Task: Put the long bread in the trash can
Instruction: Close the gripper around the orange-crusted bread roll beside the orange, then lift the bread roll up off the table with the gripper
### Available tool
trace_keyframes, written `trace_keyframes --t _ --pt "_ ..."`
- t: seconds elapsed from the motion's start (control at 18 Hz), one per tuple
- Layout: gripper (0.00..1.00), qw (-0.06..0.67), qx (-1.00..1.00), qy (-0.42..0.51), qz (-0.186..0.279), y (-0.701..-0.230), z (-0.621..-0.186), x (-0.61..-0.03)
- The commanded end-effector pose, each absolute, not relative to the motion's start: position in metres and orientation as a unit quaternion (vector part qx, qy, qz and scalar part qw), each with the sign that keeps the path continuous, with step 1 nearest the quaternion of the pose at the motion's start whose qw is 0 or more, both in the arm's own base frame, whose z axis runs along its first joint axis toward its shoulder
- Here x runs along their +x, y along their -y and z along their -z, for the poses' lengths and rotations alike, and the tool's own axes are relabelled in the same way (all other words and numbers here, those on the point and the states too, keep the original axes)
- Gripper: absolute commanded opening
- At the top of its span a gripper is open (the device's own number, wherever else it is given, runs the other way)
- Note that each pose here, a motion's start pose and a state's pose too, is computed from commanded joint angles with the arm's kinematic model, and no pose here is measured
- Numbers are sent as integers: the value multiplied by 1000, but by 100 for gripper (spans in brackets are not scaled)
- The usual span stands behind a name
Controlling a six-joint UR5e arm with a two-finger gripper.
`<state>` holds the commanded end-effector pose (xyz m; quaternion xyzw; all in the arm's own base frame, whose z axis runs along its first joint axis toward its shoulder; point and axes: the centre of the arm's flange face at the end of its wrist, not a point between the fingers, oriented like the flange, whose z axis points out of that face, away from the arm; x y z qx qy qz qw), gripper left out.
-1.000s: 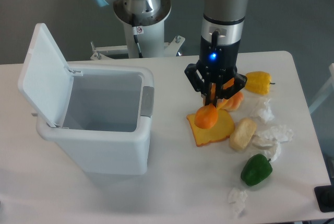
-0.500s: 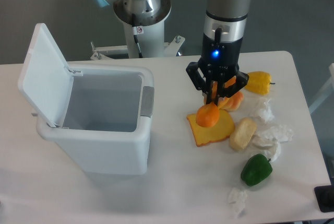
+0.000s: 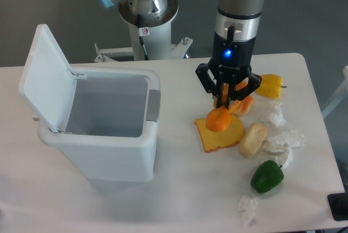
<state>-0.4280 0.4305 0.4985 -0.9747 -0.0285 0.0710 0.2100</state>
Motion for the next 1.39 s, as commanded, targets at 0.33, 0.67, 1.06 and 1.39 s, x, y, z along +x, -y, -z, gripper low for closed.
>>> trace_keyframes --t 0.33,0.67,1.06,1.39 --pt "3 229 -970 51 -67 -424 -506 -438" --pt "3 272 -956 92 -51 -413 -521 -450" --pt "3 338 -930 139 -46 -400 -565 -440" --pt "3 394 -900 180 -46 -397 -608 -415"
